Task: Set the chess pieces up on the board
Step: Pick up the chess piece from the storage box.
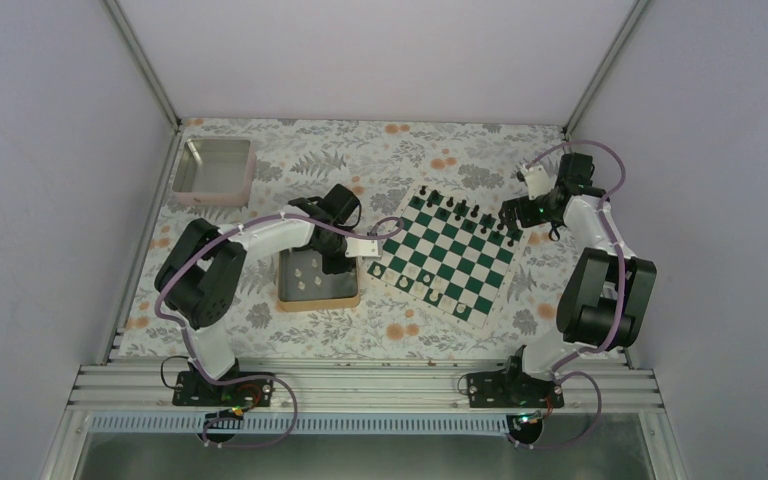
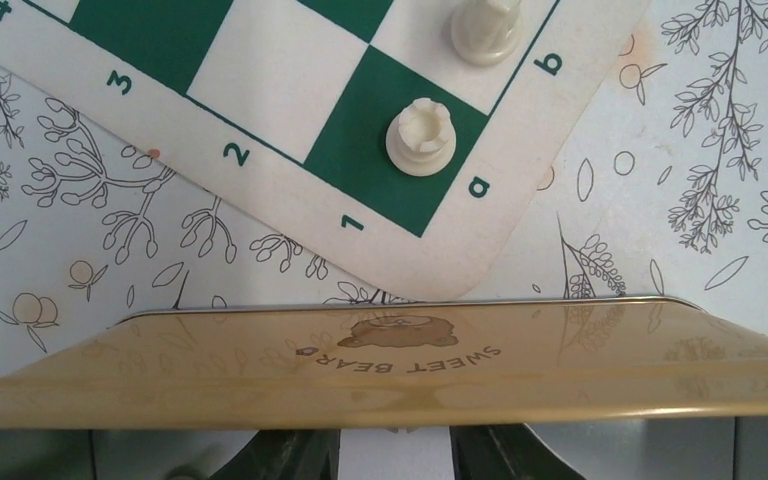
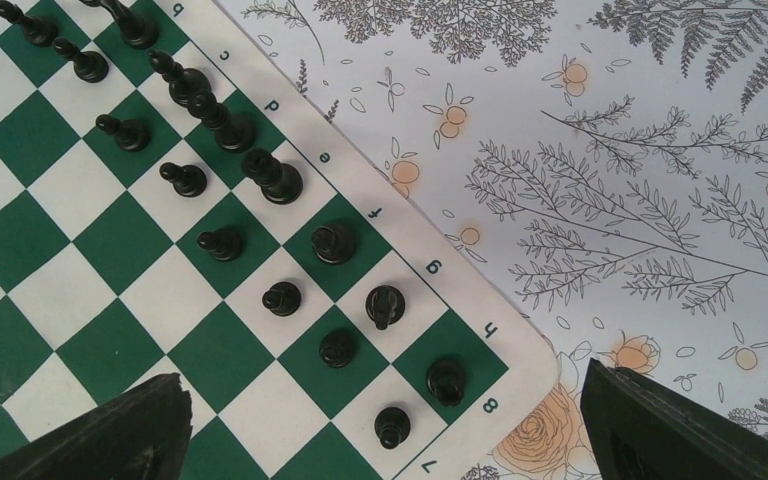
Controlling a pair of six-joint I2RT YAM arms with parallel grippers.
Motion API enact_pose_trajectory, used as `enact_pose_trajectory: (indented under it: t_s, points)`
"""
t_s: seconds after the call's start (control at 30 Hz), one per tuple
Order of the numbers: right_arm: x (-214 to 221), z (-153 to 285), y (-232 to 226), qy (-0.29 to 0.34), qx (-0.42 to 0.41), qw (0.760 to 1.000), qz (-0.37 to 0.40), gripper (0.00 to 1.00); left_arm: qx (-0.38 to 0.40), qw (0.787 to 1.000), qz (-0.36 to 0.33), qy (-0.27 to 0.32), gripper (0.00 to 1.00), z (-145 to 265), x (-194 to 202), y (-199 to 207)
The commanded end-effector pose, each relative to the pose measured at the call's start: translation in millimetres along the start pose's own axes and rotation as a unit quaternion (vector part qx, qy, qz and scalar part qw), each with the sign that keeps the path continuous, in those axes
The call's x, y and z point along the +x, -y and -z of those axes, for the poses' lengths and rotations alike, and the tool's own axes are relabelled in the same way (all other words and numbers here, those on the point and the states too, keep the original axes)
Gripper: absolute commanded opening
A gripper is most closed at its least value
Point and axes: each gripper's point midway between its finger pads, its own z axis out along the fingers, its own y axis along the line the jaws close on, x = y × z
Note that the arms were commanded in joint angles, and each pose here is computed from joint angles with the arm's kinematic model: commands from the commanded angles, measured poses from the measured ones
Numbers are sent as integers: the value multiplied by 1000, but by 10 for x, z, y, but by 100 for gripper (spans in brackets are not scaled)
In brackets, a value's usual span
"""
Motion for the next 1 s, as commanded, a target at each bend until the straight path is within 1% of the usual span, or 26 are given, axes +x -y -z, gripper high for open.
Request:
enact_pose_trajectory:
  t_s: [0.0,0.33,0.73,0.97]
  points:
    - [-9,7,84,1,11,1000,0,100,2,1000,-5,23,28,34,-99,10]
    - [-6,1,73,0,8,1000,1,100,7,1000,-3,17,20,-6,-75,12]
    - [-19,7,67,2,7,1000,2,100,11,1000,-1,0,21,-62,14,37]
    - [-25,3,70,2,6,1000,2,100,5,1000,-1,-13,12,-66,69,26]
